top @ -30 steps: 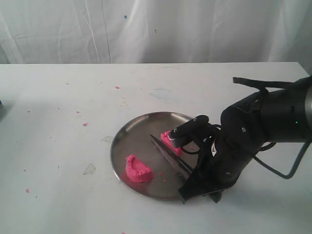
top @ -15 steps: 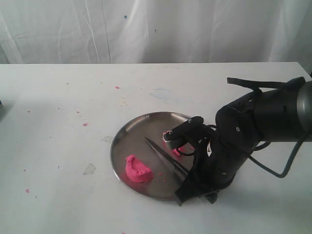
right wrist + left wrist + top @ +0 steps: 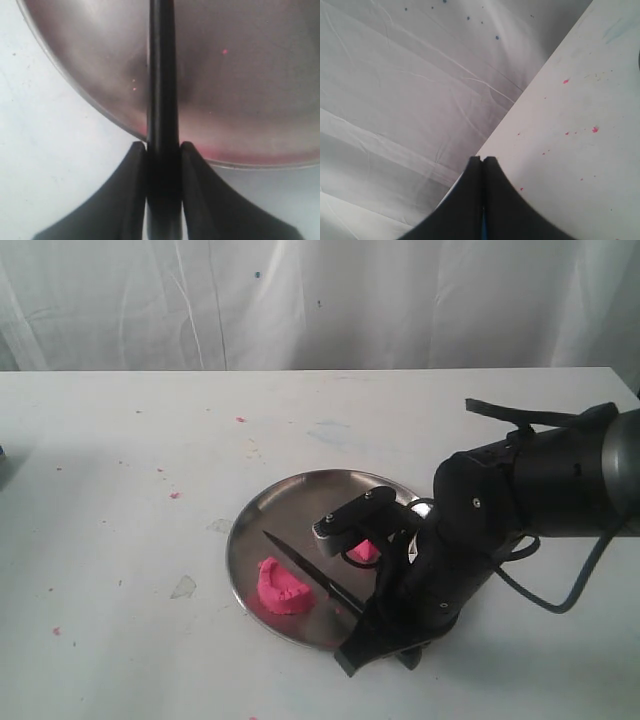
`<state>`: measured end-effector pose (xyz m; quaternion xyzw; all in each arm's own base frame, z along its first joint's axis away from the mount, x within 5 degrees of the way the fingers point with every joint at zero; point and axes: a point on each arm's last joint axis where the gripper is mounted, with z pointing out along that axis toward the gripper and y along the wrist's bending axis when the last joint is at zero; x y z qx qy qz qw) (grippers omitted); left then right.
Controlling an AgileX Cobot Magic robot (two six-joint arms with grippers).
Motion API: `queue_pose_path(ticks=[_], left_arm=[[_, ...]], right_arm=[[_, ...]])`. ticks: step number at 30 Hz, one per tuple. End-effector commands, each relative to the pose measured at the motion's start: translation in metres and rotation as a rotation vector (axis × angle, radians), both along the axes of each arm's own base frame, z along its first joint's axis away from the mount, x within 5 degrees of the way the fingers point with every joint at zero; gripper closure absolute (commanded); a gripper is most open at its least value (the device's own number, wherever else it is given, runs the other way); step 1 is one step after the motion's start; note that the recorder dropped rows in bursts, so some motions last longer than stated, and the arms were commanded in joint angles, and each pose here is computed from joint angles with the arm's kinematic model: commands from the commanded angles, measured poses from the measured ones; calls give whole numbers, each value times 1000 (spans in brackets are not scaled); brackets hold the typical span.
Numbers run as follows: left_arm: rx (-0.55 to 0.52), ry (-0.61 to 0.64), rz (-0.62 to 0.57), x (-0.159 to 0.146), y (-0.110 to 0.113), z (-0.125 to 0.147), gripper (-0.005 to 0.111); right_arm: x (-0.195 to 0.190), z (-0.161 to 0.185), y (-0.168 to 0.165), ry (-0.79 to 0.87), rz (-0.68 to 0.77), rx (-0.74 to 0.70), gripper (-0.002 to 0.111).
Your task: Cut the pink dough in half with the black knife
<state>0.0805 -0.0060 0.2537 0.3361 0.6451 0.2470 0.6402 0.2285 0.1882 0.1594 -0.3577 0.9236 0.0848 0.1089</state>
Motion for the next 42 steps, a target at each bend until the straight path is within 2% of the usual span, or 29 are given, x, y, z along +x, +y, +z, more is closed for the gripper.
queue_pose_path(ticks=[1, 14, 21, 28, 32, 34, 37, 42], left_arm=[[1, -5, -6, -1, 0, -1, 107], [1, -5, -6, -1, 0, -1, 107], [1, -5, -6, -1, 0, -1, 107], [1, -5, -6, -1, 0, -1, 107], [1, -5, -6, -1, 0, -1, 107], [1, -5, -6, -1, 0, -1, 107], [0, -5, -9, -1, 0, 0, 107], [4, -6, -9, -1, 0, 0, 107]], right_arm=[[1, 3, 2, -18, 43, 7, 108], [-2, 3, 5, 7, 104, 35, 108], [8, 6, 7, -92, 43, 62, 108], [25, 25, 7, -223, 5, 30, 108], [42, 36, -9, -362, -58, -23, 108], [55, 37, -24, -404, -155, -50, 108], [66, 30, -44, -382, -322, -59, 108], [69, 14, -50, -327, -336, -102, 108]])
